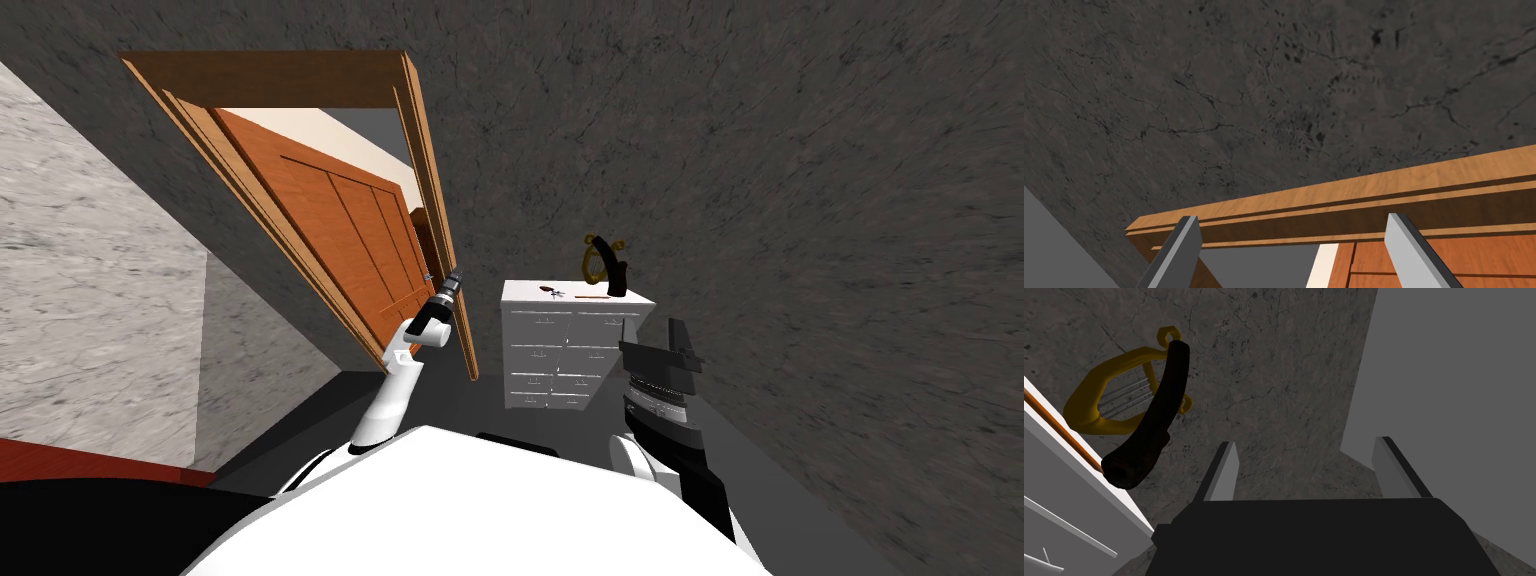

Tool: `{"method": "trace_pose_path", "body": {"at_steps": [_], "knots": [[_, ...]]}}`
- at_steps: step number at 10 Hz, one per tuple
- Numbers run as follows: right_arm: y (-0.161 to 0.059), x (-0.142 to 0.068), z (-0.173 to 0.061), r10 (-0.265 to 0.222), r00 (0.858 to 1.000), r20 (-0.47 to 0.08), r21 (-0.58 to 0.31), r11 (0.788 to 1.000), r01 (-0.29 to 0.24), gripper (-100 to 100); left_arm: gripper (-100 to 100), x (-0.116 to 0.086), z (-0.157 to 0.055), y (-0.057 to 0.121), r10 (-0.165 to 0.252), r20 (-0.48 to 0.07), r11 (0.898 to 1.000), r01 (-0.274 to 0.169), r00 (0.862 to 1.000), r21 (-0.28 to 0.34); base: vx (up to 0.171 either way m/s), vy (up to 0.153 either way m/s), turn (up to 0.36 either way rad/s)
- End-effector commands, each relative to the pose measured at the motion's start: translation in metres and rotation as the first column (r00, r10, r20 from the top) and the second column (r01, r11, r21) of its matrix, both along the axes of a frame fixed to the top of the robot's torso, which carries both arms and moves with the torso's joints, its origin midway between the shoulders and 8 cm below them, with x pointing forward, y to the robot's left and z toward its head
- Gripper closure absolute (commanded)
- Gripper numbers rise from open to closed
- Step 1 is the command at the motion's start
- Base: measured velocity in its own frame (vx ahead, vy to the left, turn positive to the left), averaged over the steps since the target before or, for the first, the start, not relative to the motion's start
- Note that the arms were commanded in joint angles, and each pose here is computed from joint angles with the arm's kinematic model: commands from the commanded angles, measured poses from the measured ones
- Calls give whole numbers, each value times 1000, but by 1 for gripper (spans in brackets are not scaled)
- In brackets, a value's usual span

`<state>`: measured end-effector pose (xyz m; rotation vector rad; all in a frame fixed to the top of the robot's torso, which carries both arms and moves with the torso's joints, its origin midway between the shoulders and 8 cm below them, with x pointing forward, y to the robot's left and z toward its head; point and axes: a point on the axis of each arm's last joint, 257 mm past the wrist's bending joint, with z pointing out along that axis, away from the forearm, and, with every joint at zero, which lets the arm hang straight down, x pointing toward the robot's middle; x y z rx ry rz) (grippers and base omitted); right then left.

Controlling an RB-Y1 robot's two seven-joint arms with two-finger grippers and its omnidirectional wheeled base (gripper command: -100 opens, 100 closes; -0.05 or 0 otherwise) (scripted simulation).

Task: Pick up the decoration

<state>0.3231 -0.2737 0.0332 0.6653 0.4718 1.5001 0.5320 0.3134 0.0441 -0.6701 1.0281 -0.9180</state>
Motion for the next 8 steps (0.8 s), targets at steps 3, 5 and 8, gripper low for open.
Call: {"method": "trace_pose_path", "body": {"at_steps": [3,5,8], "knots": [[0,0,0,0,1000,0,0,1000,0,0,-100,27,-1,16,44,-71,999,-43,997,7,-17,20,0],[0,0,0,0,1000,0,0,1000,0,0,-100,33,-2,15,48,-103,999,-48,993,-1,-14,13,-2],[0,0,0,0,1000,0,0,1000,0,0,-100,50,-3,24,74,-161,997,-75,984,-3,-17,8,1]]}}
